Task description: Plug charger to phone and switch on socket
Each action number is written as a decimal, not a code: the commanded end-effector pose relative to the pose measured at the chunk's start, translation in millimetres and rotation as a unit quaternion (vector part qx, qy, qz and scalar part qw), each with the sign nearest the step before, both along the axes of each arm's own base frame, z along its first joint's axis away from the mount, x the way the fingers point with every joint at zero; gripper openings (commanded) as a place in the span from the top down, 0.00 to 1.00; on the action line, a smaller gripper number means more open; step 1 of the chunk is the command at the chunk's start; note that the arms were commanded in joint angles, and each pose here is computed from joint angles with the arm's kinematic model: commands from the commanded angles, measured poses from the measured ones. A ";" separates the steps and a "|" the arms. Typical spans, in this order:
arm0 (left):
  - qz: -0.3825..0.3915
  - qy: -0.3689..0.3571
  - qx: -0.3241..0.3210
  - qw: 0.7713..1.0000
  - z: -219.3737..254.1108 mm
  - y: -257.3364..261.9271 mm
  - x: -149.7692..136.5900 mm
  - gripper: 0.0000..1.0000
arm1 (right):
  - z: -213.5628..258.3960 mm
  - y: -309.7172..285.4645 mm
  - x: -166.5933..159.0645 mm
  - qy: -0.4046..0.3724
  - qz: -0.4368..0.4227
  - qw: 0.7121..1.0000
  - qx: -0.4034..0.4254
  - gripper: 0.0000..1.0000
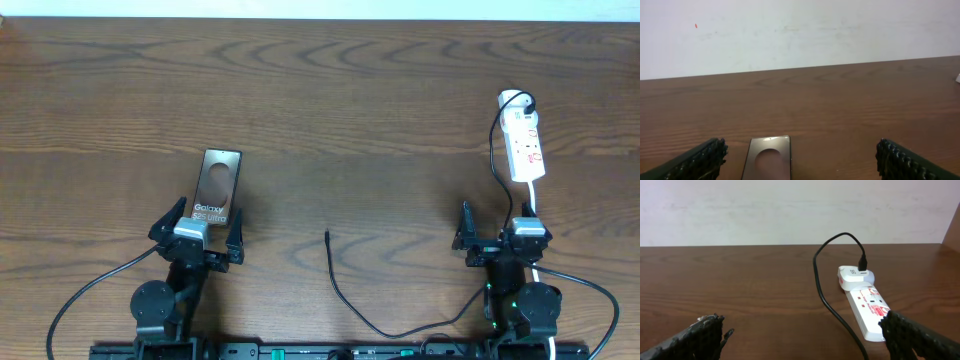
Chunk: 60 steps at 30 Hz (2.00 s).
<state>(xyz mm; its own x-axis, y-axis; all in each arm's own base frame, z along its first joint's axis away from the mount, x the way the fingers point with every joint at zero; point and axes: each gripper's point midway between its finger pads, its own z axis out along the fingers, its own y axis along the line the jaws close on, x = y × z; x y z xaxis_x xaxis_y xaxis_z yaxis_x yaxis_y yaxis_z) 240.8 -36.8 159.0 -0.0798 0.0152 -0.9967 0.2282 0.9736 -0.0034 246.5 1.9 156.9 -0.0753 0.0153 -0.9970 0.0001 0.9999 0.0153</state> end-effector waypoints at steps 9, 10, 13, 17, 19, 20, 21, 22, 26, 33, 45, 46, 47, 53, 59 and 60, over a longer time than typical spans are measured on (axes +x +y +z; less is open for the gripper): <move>-0.002 0.020 -0.001 1.000 -13.8 -0.5 -0.5 0.02 | -0.5 -0.1 -0.3 0.000 0.001 1.000 -0.005 0.01; -0.002 0.018 -0.001 1.000 -13.1 -0.5 -0.4 0.02 | -0.5 -0.1 -0.3 0.000 0.001 1.000 -0.005 0.01; -0.002 0.018 -0.001 1.000 -12.8 -0.5 -0.4 0.02 | -0.5 -0.1 -0.3 0.000 0.001 1.000 -0.005 0.01; -0.002 0.016 -0.001 1.000 -11.0 -0.5 -0.6 0.02 | -0.5 -0.1 -0.3 0.000 0.001 1.000 -0.005 0.01; -0.002 0.012 -0.001 1.000 -6.8 -0.5 -0.9 0.02 | -0.5 -0.1 -0.3 0.000 0.001 1.000 -0.005 0.01; -0.001 0.010 -0.001 1.000 -4.7 -0.3 -1.0 0.02 | -0.5 -0.1 -0.3 0.000 0.001 1.000 -0.005 0.01; -0.001 0.006 -0.001 1.000 -1.0 0.0 -1.3 0.02 | -0.5 -0.1 -0.3 0.000 0.001 1.000 -0.005 0.01; -0.001 0.003 -0.001 1.000 1.7 -0.1 -1.5 0.02 | -0.5 -0.1 -0.3 0.000 0.001 1.000 -0.005 0.01; 0.011 -0.002 -0.011 1.000 10.7 3.4 -1.8 0.02 | -0.5 -0.1 -0.3 0.000 0.001 1.000 -0.005 0.01; 0.042 0.042 -0.026 0.998 17.3 13.2 -1.9 0.02 | -0.5 -0.1 -0.3 0.000 0.001 1.000 -0.005 0.01; 0.045 0.154 -0.027 0.987 52.6 14.2 26.4 0.02 | -0.5 -0.1 -0.3 0.000 0.001 1.000 -0.005 0.01; 0.046 0.170 -0.027 0.984 53.7 14.3 29.0 0.02 | -0.5 -0.1 -0.3 0.000 0.001 1.000 -0.005 0.01; 0.046 0.188 -0.027 0.981 54.7 14.4 31.0 0.01 | -0.5 -0.1 -0.3 0.000 0.001 1.000 -0.005 0.01; 0.096 0.342 -0.003 0.935 52.5 32.2 35.8 0.02 | -0.5 -0.1 -0.3 0.000 0.001 1.000 -0.005 0.01; 0.109 0.472 0.016 0.875 34.1 38.4 27.2 0.02 | -0.5 -0.1 -0.3 0.000 0.001 1.000 -0.005 0.01; 0.109 0.480 0.017 0.870 29.7 38.4 28.2 0.02 | -0.5 -0.1 -0.3 0.000 0.001 1.000 -0.005 0.01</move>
<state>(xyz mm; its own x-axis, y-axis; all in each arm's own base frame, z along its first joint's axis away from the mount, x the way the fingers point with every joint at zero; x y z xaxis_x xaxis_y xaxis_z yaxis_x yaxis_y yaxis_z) 264.3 -5.8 192.4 -0.8590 -0.0682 -0.5074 -0.0253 0.9955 -0.0911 246.5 2.5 156.8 -0.0757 0.0153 -0.9970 -0.0033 0.9999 0.0156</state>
